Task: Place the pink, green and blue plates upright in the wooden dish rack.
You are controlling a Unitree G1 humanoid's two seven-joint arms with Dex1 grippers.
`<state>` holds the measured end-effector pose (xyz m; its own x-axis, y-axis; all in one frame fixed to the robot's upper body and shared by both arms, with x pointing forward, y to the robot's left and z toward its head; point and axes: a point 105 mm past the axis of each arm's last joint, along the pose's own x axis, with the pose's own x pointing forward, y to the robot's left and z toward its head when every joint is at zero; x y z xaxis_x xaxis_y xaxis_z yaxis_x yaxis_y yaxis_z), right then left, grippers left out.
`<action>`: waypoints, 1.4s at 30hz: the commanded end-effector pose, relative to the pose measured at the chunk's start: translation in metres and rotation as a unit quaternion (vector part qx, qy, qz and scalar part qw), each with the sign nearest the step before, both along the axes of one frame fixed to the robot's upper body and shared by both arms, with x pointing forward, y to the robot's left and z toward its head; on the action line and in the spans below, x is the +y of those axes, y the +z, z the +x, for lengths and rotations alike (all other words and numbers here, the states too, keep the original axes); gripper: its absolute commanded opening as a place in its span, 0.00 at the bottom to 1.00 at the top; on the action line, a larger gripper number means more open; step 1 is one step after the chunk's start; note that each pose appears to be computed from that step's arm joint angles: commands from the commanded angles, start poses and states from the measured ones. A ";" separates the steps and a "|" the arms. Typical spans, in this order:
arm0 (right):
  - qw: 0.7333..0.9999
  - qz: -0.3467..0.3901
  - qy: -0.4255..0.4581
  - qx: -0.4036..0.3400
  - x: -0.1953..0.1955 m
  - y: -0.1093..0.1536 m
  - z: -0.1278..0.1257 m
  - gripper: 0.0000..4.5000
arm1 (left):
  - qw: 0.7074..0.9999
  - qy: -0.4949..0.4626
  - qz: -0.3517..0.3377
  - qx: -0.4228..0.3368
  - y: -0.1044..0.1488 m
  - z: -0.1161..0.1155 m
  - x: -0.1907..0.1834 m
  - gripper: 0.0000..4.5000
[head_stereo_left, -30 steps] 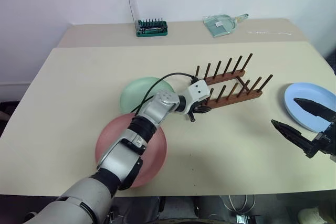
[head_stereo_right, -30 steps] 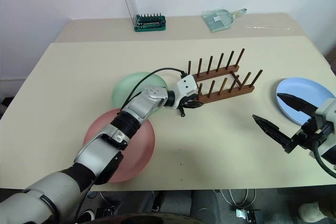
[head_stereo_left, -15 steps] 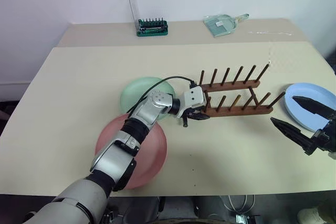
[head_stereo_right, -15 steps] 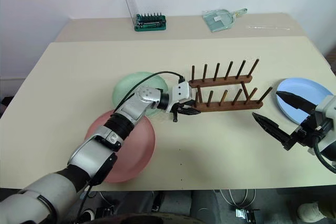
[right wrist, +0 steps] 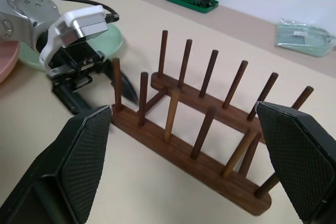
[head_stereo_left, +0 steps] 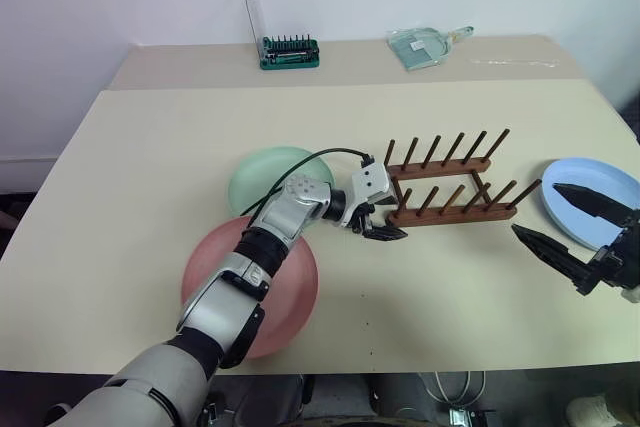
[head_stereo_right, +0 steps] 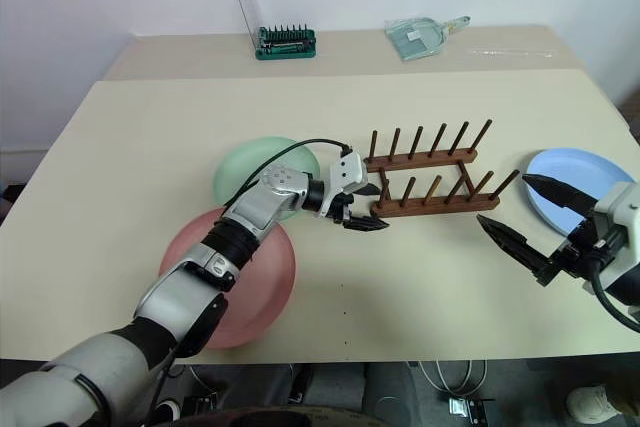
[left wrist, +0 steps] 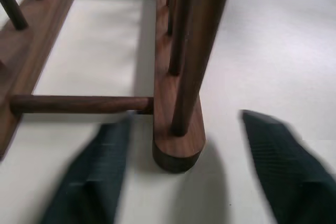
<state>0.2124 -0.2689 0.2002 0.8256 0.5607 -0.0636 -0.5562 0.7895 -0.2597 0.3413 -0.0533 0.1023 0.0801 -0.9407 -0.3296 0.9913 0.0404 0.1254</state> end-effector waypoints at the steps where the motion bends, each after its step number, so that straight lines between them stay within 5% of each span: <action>1: 1.000 -0.012 0.009 -0.017 0.004 0.007 0.000 1.00 | 0.999 -0.012 -0.031 -0.022 0.021 0.000 -0.001 0.99; 10: 1.000 -0.007 0.018 -0.011 0.006 0.005 0.004 1.00 | 0.999 -0.024 -0.039 -0.001 0.062 -0.002 0.024 0.94; 14: 1.000 -0.001 0.028 -0.013 0.013 0.005 0.010 1.00 | 0.999 0.009 -0.015 0.032 0.072 0.002 0.057 0.60; 19: 0.999 0.009 0.042 -0.008 0.023 -0.001 0.020 1.00 | 0.997 0.037 -0.045 0.040 0.087 0.000 0.091 0.02; 23: 0.998 -0.021 0.051 0.040 0.015 -0.017 0.020 0.81 | 0.988 -0.034 -0.109 0.104 0.109 -0.032 0.064 0.00; 26: 0.990 -0.103 0.047 0.081 0.003 -0.037 0.022 0.48 | 0.986 -0.077 -0.064 0.130 0.091 -0.055 0.051 0.00; 30: 0.982 -0.158 0.034 0.095 -0.007 -0.050 0.030 0.01 | 0.989 -0.074 -0.023 0.124 0.068 -0.058 0.045 0.00; 42: 0.969 -0.234 0.001 0.079 -0.013 -0.068 0.056 0.01 | 0.997 -0.042 0.053 0.027 0.021 -0.047 -0.006 0.00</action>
